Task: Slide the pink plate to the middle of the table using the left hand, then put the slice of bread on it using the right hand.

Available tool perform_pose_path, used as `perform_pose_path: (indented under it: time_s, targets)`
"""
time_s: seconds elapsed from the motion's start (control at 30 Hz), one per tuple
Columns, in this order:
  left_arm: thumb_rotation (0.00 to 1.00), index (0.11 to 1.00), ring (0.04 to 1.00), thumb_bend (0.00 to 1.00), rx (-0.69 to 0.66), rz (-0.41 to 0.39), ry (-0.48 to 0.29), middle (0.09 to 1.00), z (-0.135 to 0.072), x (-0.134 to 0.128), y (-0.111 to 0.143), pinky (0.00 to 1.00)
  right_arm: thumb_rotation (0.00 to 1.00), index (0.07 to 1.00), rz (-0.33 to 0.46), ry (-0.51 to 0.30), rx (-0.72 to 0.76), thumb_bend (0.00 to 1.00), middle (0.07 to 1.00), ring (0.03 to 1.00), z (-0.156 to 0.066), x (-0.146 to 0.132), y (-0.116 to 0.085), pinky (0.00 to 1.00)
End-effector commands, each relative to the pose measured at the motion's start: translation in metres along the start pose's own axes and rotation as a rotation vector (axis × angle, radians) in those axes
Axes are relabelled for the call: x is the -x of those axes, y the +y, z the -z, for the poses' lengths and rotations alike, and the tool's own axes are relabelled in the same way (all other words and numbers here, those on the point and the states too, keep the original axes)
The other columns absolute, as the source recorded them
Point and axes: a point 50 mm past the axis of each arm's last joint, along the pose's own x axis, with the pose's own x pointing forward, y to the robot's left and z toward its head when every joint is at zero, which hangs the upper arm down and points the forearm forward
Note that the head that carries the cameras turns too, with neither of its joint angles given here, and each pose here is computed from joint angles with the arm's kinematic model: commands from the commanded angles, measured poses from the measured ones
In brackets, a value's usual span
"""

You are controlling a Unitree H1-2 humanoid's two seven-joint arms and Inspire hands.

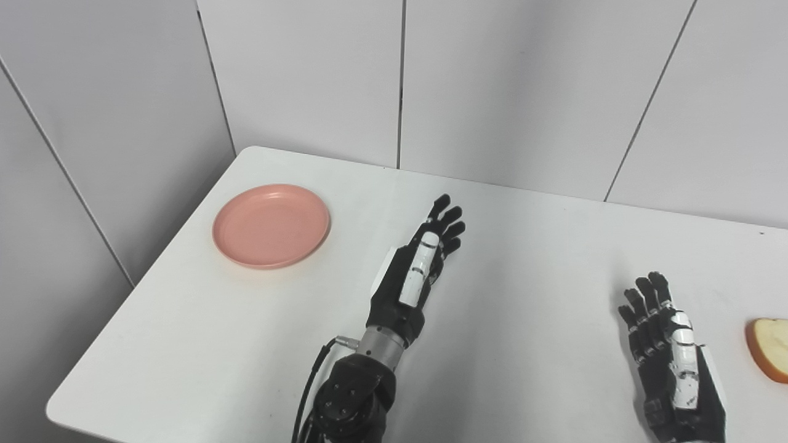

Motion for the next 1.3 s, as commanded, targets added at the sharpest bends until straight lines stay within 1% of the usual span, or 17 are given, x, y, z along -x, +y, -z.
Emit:
perform_pose_path:
  time_s: [0.0,0.1,0.3,0.4,0.53,0.63,0.77,0.87,1.07,1.17,1.27]
  targets:
    - [1.00,0.993,0.998,0.46,-0.006,0.061,-0.083,0.998,-0.029,-0.015,-0.003,1.00,1.00,1.000,0.040,0.123,-0.042,0.38,1.000,1.000,0.033,0.028,-0.002,1.00]
    - [1.00,0.995,0.997,0.48,-0.033,0.075,-0.099,0.996,-0.045,-0.020,0.005,1.00,1.00,1.000,0.038,0.125,-0.039,0.38,1.000,1.000,0.033,0.028,-0.002,1.00]
    - [1.00,0.980,0.968,0.46,-0.076,0.076,-0.136,0.984,-0.072,-0.032,0.024,1.00,1.00,1.000,0.046,0.132,-0.043,0.36,1.000,1.000,0.032,0.029,0.001,1.00]
    - [1.00,0.979,0.967,0.45,-0.086,0.065,-0.157,0.982,-0.081,-0.037,0.032,1.00,1.00,1.000,0.042,0.130,-0.043,0.35,1.000,1.000,0.032,0.029,0.001,1.00]
    - [1.00,0.957,0.954,0.43,-0.107,0.039,-0.188,0.961,-0.091,-0.043,0.042,0.97,1.00,1.000,0.040,0.131,-0.045,0.37,1.000,1.000,0.032,0.029,0.000,1.00]
    - [1.00,0.943,0.926,0.43,-0.113,0.021,-0.204,0.942,-0.097,-0.048,0.053,0.95,1.00,1.000,0.039,0.132,-0.042,0.38,1.000,1.000,0.034,0.029,-0.002,1.00]
    - [1.00,0.945,0.925,0.43,-0.147,-0.029,-0.226,0.943,-0.106,-0.055,0.072,0.94,1.00,1.000,0.034,0.133,-0.029,0.37,1.000,1.000,0.034,0.029,-0.001,1.00]
    - [1.00,0.949,0.927,0.44,-0.166,-0.054,-0.237,0.952,-0.113,-0.057,0.086,0.96,1.00,1.000,0.040,0.133,-0.034,0.37,1.000,1.000,0.033,0.029,-0.001,1.00]
    - [1.00,0.955,0.942,0.44,-0.222,-0.122,-0.267,0.950,-0.132,-0.057,0.109,0.98,1.00,1.000,0.038,0.138,-0.040,0.36,1.000,1.000,0.034,0.029,0.000,1.00]
    - [1.00,0.945,0.933,0.44,-0.240,-0.163,-0.290,0.940,-0.144,-0.058,0.122,0.92,1.00,1.000,0.037,0.135,-0.047,0.36,1.000,1.000,0.034,0.028,0.000,1.00]
    - [1.00,0.954,0.940,0.44,-0.268,-0.185,-0.306,0.945,-0.156,-0.061,0.138,0.94,1.00,1.000,0.042,0.127,-0.035,0.34,1.000,1.000,0.036,0.028,0.001,1.00]
